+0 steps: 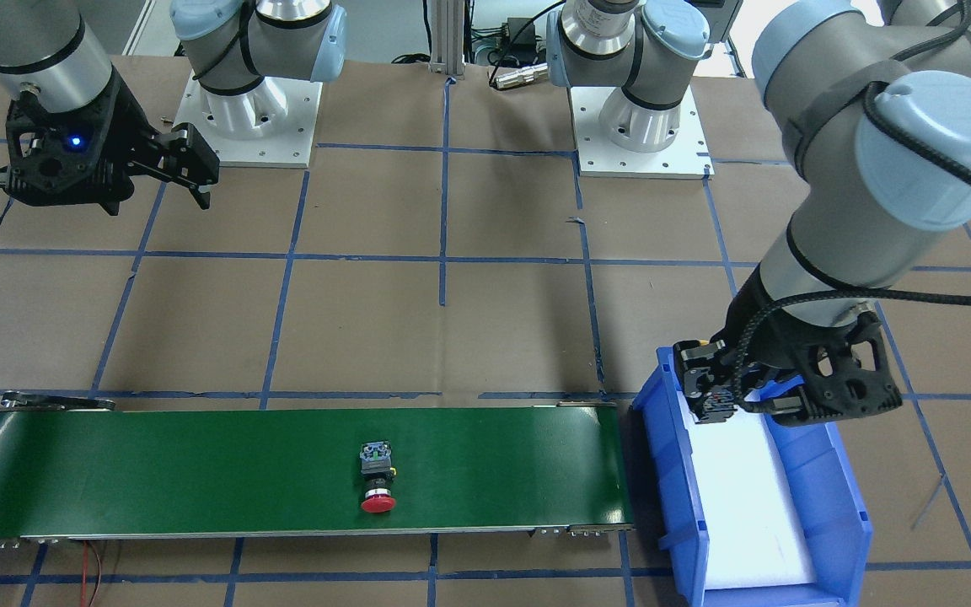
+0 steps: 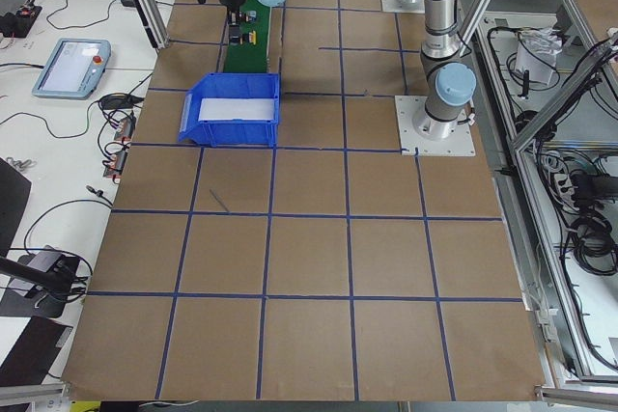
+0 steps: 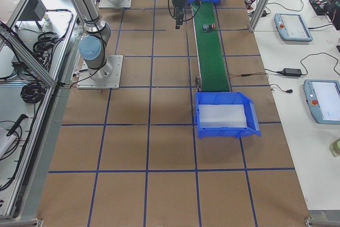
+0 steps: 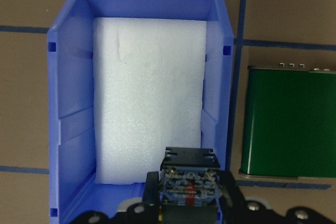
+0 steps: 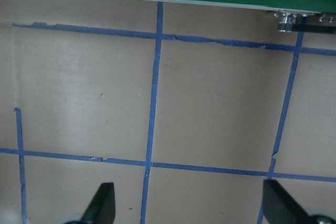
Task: Transport two buttons from left to right
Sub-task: 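Place second button on conveyor with left gripper while right gripper grasps first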
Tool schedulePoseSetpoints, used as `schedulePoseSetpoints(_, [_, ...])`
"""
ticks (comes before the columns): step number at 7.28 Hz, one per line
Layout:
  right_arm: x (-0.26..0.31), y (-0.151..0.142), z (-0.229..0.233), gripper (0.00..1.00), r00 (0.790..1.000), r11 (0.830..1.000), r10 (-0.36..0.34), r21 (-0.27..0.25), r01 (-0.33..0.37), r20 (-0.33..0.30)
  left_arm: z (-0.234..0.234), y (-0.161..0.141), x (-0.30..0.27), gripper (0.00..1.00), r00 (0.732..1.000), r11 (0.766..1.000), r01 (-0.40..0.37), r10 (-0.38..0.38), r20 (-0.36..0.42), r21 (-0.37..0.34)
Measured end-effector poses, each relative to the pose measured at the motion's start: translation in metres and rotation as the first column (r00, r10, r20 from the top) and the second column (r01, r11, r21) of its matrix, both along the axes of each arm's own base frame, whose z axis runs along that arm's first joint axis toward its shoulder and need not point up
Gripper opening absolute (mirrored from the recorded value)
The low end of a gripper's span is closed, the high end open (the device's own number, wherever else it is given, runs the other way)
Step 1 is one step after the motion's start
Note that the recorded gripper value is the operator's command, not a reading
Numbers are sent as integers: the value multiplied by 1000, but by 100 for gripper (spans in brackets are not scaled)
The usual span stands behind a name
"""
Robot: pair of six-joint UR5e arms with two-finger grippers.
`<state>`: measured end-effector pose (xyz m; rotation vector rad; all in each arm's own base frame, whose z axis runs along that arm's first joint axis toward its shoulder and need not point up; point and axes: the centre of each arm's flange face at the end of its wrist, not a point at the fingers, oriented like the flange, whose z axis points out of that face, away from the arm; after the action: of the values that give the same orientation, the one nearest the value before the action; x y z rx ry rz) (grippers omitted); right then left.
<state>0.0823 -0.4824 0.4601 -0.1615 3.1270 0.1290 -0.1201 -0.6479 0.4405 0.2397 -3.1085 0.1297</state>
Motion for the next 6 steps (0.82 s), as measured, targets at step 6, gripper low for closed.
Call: schedulePoseSetpoints(6, [78,-105,-119,98,1000,995,-12,-104,13,12,-93,-32,-82,46,1000,1000,-26,26,13,-8])
